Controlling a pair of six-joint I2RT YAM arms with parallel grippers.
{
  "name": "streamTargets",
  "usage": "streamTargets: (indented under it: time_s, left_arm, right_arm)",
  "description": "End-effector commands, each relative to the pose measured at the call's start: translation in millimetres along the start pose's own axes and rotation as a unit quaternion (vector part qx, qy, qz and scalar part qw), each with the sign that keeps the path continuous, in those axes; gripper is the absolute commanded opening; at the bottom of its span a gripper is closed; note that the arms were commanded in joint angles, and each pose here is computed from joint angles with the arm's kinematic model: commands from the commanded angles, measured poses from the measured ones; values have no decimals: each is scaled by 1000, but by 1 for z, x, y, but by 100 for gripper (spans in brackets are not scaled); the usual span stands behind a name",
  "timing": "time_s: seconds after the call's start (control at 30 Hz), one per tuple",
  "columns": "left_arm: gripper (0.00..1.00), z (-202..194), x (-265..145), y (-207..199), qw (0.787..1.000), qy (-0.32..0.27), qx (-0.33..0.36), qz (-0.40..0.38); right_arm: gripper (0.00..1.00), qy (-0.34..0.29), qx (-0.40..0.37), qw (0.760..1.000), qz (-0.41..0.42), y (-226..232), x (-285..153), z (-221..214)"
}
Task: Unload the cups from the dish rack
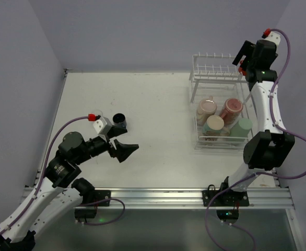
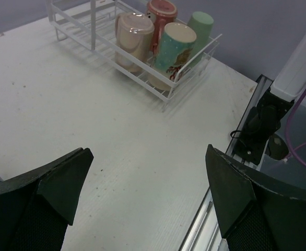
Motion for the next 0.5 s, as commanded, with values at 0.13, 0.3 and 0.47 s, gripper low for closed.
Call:
streamTargets:
  time_s: [0.13, 0.3, 0.47]
  left_arm:
    - [100, -4, 3, -1, 1000, 8, 17, 9]
    - [100, -6, 5, -2, 1000, 14, 17, 8]
    - [100, -6, 5, 2, 1000, 12, 17, 20]
  right_arm:
    - [89, 9, -55, 998, 24, -8, 25, 8]
    - [88, 13, -63, 997, 32, -6, 37, 9]
    - [86, 40, -68, 997, 26, -5, 55, -9]
Point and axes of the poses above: each gripper's point midway between its finger pads, its own x axis out along the fingers, its own y axis along the line the jaws close on, z = x × y, the point moved 2 cm from there along -x, back along the fingers, and after that the axes turned 11 degrees about -x, right-handed, at the moved point
